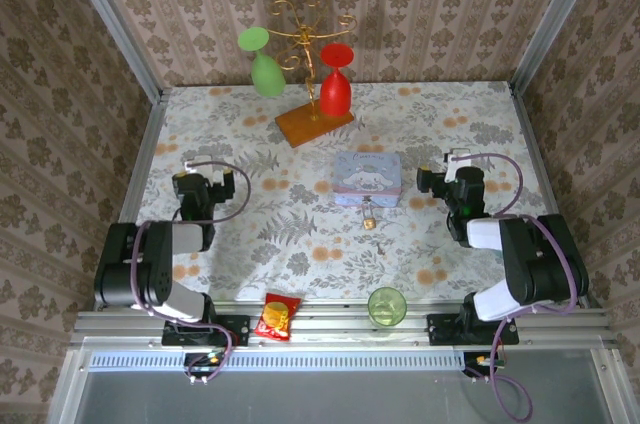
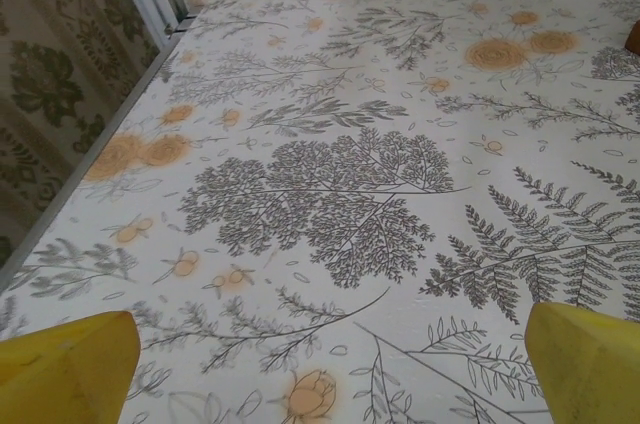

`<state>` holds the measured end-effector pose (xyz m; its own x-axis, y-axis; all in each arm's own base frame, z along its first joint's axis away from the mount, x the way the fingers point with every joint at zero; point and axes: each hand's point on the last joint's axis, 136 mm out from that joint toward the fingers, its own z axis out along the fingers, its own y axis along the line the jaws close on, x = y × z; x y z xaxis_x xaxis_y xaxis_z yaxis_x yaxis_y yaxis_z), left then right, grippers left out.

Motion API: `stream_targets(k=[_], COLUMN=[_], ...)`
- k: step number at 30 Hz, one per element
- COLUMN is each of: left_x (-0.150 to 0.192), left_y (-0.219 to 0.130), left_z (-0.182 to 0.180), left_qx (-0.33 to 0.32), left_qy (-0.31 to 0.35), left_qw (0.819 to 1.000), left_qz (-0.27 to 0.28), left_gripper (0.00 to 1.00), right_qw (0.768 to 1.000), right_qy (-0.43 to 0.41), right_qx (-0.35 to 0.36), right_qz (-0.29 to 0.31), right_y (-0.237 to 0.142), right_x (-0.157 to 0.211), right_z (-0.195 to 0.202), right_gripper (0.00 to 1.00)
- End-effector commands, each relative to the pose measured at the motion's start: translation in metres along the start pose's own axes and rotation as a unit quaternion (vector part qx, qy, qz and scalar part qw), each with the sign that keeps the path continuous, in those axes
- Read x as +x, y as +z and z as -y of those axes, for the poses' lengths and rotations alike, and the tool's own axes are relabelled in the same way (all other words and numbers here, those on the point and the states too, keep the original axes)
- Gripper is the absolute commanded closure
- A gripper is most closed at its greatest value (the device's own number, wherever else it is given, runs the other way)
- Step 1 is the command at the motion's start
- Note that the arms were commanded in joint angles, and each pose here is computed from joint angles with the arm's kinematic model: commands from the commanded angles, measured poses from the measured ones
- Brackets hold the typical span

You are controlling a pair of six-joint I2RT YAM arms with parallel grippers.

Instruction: Unlock the padlock with the key

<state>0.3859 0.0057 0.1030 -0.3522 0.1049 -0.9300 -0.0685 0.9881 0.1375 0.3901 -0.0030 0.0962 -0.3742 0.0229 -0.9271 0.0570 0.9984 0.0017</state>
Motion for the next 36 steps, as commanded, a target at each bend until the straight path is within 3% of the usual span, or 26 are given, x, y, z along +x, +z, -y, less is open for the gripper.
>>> stream_targets(k=[1,3,7,12,18,20,27,36], left_x=[-0.038,-0.045,-0.058,-0.074,-0.065,-0.062,-0.045,-0.011], left_y=[-0.009,-0.013,-0.023,-0.056,-0.089,-0.102,-0.133,-0.149], left_z=[-0.007,-0.004,0.015,0.079,0.124,0.147,0.197,0.248], left_qx=[-0.024,-0.024,-0.015,0.097,0.216,0.262,0.321,0.372], left_qy=[0.013,0.007,-0.012,-0.023,-0.120,-0.122,-0.146,-0.152], left_qw=[0.999,1.000,1.000,0.995,0.968,0.956,0.931,0.905], left_qz=[0.019,0.010,-0.024,0.002,-0.049,-0.061,-0.093,-0.139], left_gripper=[0.00,0.00,0.00,0.00,0.00,0.00,0.00,0.00], right_qw=[0.999,0.998,0.997,0.989,0.973,0.968,0.943,0.929], right_qy=[0.018,0.035,0.057,0.104,0.096,0.091,0.120,0.038], right_qx=[0.034,0.059,0.039,0.006,-0.063,-0.075,-0.110,-0.116], right_qz=[0.027,-0.009,-0.041,-0.104,-0.199,-0.220,-0.291,-0.349], right_y=[-0.016,-0.023,-0.038,-0.064,-0.106,-0.120,-0.148,-0.150], right_x=[-0.036,-0.044,-0.052,-0.033,0.004,0.017,0.076,0.112], right_z=[0.013,0.021,0.012,-0.011,-0.060,-0.070,-0.098,-0.132], right_gripper=[0.00,0.00,0.00,0.00,0.02,0.02,0.15,0.34])
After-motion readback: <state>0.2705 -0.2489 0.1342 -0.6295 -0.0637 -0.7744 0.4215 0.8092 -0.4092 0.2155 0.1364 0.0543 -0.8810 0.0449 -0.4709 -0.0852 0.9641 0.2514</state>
